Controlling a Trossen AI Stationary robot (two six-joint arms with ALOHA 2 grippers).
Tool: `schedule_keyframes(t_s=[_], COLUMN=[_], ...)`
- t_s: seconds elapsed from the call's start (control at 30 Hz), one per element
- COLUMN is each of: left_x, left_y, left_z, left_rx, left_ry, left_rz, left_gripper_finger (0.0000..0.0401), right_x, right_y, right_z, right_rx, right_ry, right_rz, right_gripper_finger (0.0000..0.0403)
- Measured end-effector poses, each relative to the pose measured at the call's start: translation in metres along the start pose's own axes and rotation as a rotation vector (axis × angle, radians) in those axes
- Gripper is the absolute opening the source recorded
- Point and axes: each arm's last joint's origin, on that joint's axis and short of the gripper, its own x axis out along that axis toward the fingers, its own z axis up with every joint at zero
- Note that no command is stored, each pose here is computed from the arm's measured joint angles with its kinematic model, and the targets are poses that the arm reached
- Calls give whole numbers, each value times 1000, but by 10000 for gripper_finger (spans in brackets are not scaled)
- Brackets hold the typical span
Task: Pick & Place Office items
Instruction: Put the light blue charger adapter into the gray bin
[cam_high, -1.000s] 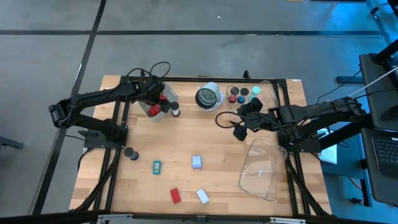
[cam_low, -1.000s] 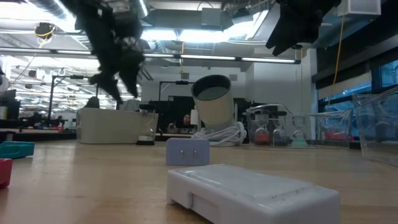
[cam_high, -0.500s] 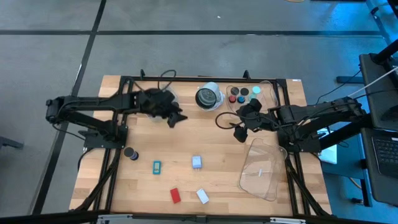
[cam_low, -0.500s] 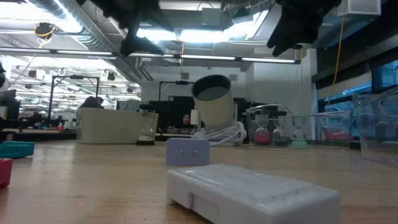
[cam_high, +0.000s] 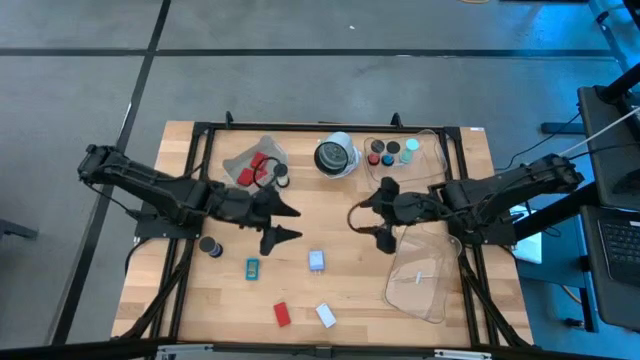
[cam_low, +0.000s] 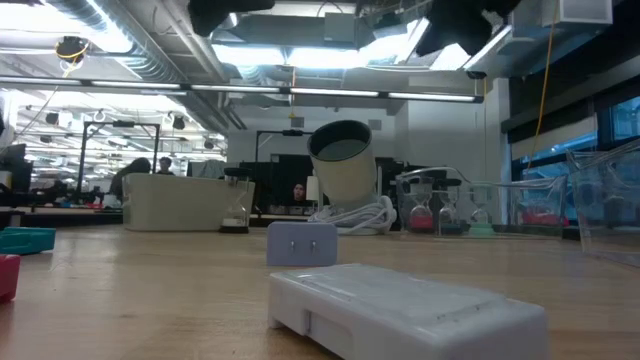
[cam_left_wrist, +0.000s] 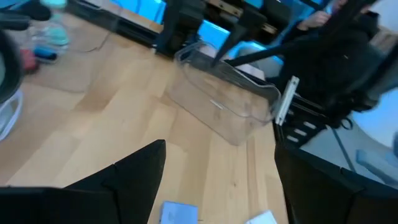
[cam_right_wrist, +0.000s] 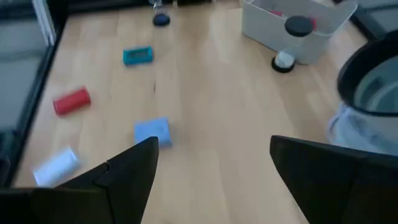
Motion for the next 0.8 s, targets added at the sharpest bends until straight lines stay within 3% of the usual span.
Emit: schedule_keyframes(t_s=[0.13, 0.3, 0.43, 0.57, 0.8], left_x=[-3, -4, -1, 5, 10], left_y=[-9, -22, -32, -35, -35], left_z=[-6, -18, -29, -38, -43], left_rx=[14, 227, 321, 328, 252], left_ry=[-17, 30, 88, 119, 140], left_rz=[24, -33, -107, -100, -65], left_gripper_finger=[299, 299, 299, 299, 299], right_x=[22, 46, 67, 94, 129], right_y=[8, 24, 36, 44, 51], right_z=[-5, -18, -27, -32, -48], right_rx=[42, -69, -126, -92, -191], right_ry=[39, 106, 119, 90, 98], right_rz=[-9, 5, 22, 29, 32], right_gripper_finger=[311, 311, 311, 311, 311])
